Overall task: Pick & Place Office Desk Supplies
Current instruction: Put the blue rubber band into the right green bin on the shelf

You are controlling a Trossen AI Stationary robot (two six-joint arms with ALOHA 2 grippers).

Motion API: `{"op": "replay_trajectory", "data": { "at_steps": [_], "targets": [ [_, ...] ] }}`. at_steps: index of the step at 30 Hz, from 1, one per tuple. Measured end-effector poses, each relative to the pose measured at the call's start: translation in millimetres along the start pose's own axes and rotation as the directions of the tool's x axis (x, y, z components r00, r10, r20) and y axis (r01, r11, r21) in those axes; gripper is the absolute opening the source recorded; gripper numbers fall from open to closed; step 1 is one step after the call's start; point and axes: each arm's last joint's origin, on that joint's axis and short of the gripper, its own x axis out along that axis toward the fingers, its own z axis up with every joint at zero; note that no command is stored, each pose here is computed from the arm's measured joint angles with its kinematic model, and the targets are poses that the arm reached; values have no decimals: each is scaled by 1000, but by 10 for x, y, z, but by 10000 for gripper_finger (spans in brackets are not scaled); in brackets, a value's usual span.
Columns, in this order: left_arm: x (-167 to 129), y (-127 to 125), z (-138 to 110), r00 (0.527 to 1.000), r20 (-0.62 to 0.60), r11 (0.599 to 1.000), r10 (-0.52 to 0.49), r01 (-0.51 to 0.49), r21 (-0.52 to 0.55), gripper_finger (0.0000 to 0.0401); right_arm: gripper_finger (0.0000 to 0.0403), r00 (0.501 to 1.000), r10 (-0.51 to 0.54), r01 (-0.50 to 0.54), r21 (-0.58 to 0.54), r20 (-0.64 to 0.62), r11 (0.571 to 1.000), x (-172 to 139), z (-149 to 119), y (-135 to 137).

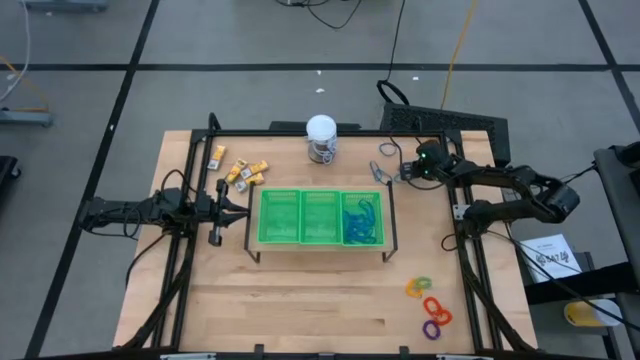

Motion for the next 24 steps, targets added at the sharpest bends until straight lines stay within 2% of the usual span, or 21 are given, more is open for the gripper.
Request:
{"op": "replay_trajectory", "data": {
  "at_steps": [4, 8, 20, 24],
  "targets": [
    [0, 0, 0, 1000, 0, 1000, 0, 0, 0, 45, 42, 1000, 14, -14, 20, -7, 1000, -1, -4, 8],
    [0, 0, 0, 1000, 0, 1000, 0, 0, 0, 45, 46, 998, 46, -45, 23, -33, 999, -2, -16, 15],
    [0, 0, 0, 1000, 0, 1000, 0, 0, 0, 45, 137, 996, 71, -70, 7, -59, 997, -4, -29, 19],
    [0, 0, 0, 1000, 0, 1000, 0, 0, 0, 45, 155, 994, 69, -68, 13, -87, 998, -6, -51, 10]
  ]
}}
